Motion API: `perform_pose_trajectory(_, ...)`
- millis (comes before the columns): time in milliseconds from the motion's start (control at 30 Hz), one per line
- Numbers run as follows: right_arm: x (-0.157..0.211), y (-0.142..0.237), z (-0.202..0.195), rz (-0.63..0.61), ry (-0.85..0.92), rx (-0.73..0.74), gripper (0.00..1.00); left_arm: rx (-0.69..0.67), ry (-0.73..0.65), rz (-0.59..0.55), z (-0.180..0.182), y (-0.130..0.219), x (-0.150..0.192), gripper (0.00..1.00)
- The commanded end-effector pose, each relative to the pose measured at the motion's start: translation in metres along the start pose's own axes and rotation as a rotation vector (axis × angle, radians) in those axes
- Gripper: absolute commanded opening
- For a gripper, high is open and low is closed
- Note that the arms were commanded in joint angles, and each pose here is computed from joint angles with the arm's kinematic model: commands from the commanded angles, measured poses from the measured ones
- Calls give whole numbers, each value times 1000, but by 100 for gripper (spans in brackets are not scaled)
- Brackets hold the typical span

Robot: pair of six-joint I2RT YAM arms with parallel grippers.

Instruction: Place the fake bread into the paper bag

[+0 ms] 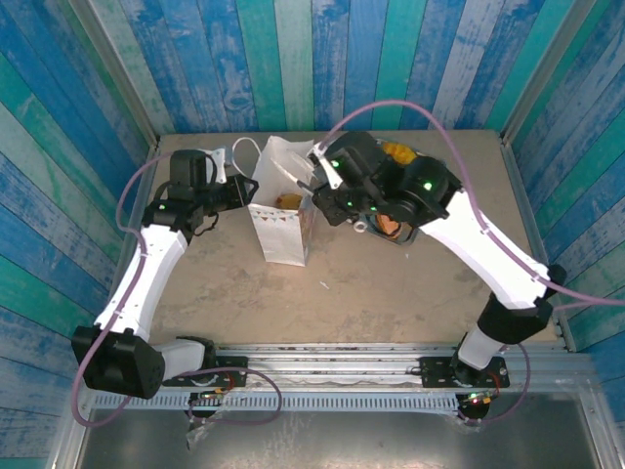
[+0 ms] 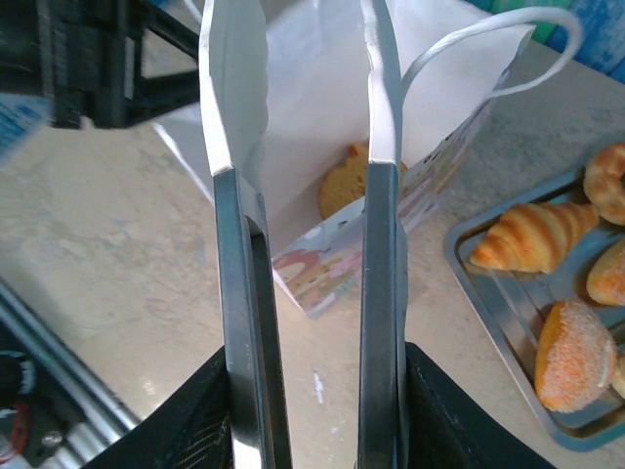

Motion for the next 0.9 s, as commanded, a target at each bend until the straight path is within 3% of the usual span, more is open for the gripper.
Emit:
perform_pose_trajectory(0, -3, 26, -6, -51, -57, -115, 42, 53, -39, -73, -13, 18, -11, 44)
perform_pose_trajectory(233, 8, 65, -47, -108, -168, -144, 42, 32, -49, -118, -15, 27, -16, 59)
perform_pose_trajectory(433, 40, 74, -100, -89, -313, -25, 42, 5, -57, -184, -18, 40, -19, 68)
perform_pose_trajectory(700, 92, 48, -157, 114, -424, 252, 43, -31, -97, -323, -19, 60, -14, 80)
perform_pose_trajectory(867, 117, 24, -171, 255, -442, 328, 46, -49, -96, -387, -19, 70, -8, 89)
Point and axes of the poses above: each hand's point on the last joint's axis, 136 mm out from that joint toward the fingers, its own y axis back along the fingers, its own z axis along the line the jaws close on, x = y × z, the point moved 10 cm from there along y, back along the fingers, and after that the axes turned 6 degrees about -y, right-handed, at the moved point
